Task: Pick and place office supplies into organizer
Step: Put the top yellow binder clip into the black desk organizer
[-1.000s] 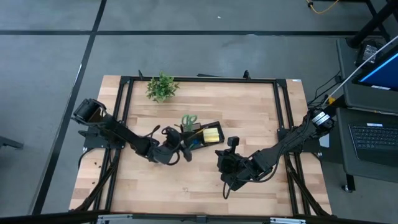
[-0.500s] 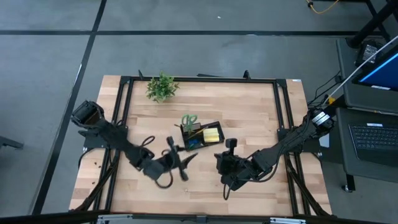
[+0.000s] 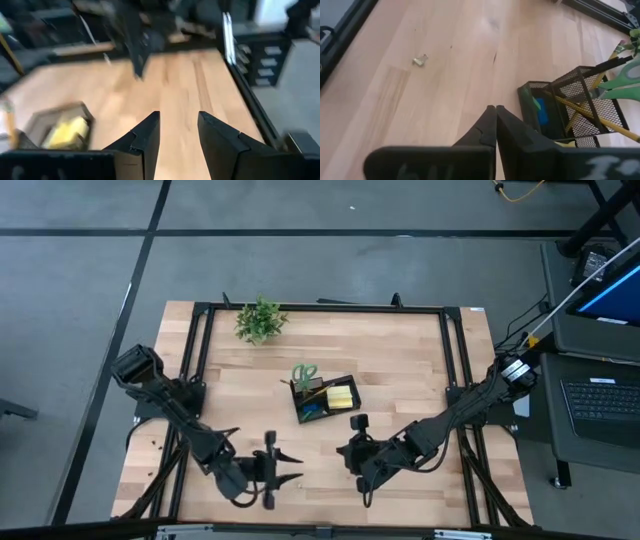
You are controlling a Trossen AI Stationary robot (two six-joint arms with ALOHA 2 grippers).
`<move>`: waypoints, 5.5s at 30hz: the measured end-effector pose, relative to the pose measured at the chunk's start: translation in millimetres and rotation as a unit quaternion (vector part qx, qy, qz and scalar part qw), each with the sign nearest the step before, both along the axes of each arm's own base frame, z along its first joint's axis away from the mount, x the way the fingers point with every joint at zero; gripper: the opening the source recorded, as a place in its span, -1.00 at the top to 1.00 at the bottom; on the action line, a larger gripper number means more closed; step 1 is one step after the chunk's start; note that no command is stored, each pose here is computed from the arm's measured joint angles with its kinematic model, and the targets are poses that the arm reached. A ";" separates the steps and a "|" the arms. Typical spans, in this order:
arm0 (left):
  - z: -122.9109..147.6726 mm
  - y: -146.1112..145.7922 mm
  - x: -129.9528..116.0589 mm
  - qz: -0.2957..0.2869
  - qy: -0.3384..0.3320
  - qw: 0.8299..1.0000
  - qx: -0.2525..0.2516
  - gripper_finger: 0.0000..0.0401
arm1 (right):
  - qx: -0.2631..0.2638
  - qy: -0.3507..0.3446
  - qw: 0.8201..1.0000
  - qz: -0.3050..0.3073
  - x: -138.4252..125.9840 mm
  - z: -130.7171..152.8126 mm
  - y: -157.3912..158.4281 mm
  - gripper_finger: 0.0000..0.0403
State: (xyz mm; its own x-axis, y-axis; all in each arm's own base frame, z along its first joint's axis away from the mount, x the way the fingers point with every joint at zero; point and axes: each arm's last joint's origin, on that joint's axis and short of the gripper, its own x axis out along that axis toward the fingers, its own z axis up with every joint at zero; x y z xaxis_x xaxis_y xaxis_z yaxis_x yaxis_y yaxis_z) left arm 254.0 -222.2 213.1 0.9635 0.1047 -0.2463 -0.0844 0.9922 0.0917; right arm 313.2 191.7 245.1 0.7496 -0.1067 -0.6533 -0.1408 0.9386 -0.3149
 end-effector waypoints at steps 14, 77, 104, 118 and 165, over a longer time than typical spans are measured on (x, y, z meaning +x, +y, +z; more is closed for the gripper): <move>-17.1 18.2 16.1 -0.088 0.269 0.959 0.020 0.37 | 0.018 -0.001 0.999 -0.035 6.4 0.0 -12.0 0.97; -87.1 7.9 73.8 -0.198 0.385 0.901 0.011 0.37 | 0.164 -0.181 0.968 -0.052 -65.3 -22.4 -69.9 0.98; -90.3 7.7 69.4 -0.201 0.402 0.893 0.027 0.73 | 0.164 -0.180 0.968 -0.053 -65.3 -22.7 -69.9 0.97; -73.2 13.6 66.5 -0.178 0.379 0.906 0.055 0.72 | 0.164 -0.177 0.969 -0.050 -66.4 -23.1 -68.1 0.97; -48.7 121.4 89.3 0.084 0.390 0.901 0.169 0.70 | 0.156 -0.162 0.973 -0.052 -67.4 -26.3 -68.9 0.97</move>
